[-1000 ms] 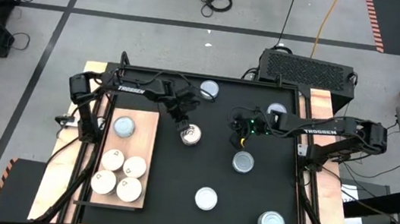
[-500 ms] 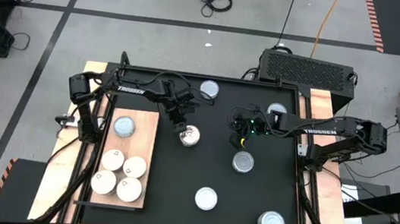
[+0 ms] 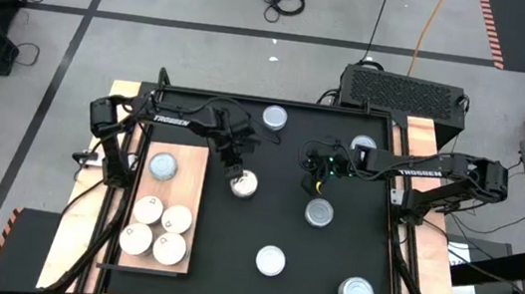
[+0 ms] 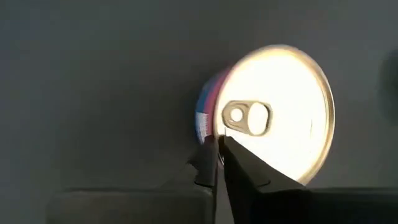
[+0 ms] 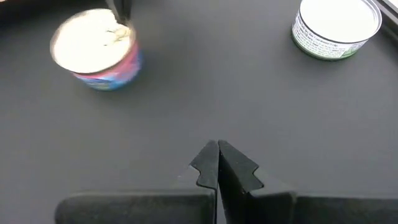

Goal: Stack canned seafood by type on shelf
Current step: Stack the blue tuna can on top of the blue tuna can on the shelf

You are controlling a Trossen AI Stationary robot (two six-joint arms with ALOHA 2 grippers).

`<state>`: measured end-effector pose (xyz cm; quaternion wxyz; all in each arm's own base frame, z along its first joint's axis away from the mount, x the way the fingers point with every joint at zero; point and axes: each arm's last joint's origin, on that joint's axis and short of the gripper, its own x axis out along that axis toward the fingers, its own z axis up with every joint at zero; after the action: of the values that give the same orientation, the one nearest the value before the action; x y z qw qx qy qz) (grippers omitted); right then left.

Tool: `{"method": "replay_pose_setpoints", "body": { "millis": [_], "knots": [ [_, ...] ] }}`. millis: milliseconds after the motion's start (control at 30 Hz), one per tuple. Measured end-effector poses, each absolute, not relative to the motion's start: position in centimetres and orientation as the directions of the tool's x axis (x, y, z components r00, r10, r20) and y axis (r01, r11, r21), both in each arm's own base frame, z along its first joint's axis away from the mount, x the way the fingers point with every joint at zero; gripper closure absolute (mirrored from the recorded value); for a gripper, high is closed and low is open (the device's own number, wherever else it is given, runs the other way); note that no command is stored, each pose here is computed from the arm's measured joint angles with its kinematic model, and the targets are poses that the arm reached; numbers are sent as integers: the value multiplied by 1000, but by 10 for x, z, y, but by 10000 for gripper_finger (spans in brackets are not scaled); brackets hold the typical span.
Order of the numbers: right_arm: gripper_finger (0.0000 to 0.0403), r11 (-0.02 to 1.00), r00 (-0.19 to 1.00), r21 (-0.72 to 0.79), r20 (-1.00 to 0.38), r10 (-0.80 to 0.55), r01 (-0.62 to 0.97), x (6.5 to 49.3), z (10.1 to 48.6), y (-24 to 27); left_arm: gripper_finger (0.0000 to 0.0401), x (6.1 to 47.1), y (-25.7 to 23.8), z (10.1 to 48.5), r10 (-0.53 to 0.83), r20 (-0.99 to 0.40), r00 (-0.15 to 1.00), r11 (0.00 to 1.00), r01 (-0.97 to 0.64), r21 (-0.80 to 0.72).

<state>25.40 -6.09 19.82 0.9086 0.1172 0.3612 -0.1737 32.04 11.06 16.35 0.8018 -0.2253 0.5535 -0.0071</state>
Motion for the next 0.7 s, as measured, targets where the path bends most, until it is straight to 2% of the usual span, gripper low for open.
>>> {"method": "replay_pose_setpoints", "body": {
  "millis": [100,467,700],
  "knots": [
    [403,912,676,87,-700,-230,401,254,198,-61,396,319,109,163,-275,-885,375,894,-239,-378],
    [403,912,659,82,-717,-227,403,252,196,-60,397,318,106,165,-372,-844,386,866,-184,-466],
    [403,913,659,80,-717,-227,401,252,196,-60,397,322,108,174,-373,-838,399,865,-177,-469]
  ]
}}
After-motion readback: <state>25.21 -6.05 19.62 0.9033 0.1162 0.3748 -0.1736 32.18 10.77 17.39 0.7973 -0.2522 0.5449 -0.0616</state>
